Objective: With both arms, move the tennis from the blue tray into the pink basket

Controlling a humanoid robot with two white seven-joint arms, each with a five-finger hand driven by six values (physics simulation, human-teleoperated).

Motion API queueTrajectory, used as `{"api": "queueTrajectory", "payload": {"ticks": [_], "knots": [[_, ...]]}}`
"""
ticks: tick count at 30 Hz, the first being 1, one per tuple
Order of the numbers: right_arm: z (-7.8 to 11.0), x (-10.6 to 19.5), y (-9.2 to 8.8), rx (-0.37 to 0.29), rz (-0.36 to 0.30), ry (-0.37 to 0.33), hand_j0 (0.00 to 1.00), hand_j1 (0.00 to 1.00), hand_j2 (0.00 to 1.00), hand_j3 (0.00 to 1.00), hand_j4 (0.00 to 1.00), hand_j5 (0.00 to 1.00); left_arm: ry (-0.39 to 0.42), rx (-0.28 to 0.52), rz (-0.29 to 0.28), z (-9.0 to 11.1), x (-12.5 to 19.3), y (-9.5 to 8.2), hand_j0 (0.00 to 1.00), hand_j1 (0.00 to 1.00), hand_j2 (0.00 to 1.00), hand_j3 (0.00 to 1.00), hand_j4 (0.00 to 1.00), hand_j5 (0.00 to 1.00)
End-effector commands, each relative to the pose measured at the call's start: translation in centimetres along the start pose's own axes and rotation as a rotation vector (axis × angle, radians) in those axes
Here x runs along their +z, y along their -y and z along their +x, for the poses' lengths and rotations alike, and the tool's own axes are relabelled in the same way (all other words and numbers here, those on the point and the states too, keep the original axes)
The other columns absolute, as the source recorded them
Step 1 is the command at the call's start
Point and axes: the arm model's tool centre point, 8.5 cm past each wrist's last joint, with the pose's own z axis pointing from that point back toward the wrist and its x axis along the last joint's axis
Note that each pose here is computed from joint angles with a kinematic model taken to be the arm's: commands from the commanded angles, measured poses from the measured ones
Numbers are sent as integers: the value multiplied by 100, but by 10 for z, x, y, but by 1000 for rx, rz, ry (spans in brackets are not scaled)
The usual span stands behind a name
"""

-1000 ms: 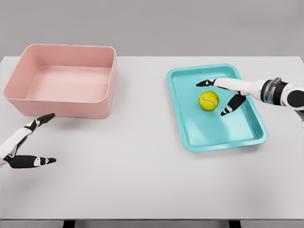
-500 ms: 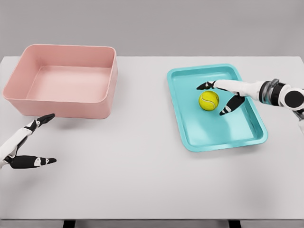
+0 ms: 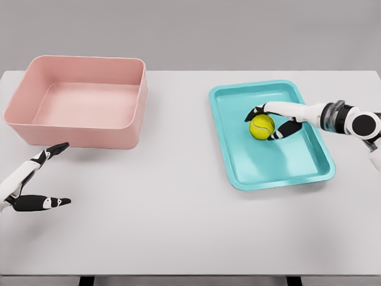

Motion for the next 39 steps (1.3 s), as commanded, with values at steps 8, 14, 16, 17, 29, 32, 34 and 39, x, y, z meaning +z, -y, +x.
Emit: {"api": "queueTrajectory", "payload": {"ticks": [8,14,16,17,29,32,34,39], "knots": [[10,-3,2,17,-7,56,39,39,39,39,39,39,-1,2,1,0,0,0,100,100,100,100,100,100],[30,7,17,106,-59,196,39,39,39,39,39,39,-1,2,1,0,0,0,100,100,100,100,100,100],[45,15,28,146,-91,239,37,37,37,37,37,37,-1,2,1,0,0,0,100,100,100,100,100,100],[54,17,31,165,-99,261,33,33,33,33,33,33,-1,2,1,0,0,0,100,100,100,100,100,100],[180,-31,-19,274,3,586,34,34,34,34,34,34,-1,2,1,0,0,0,100,100,100,100,100,100],[211,-59,-55,285,96,648,34,34,34,34,34,34,-1,2,1,0,0,0,100,100,100,100,100,100],[219,-67,-69,307,131,650,34,34,34,34,34,34,-1,2,1,0,0,0,100,100,100,100,100,100],[213,-90,-84,320,173,601,37,37,37,37,37,37,-1,2,1,0,0,0,100,100,100,100,100,100]]}}
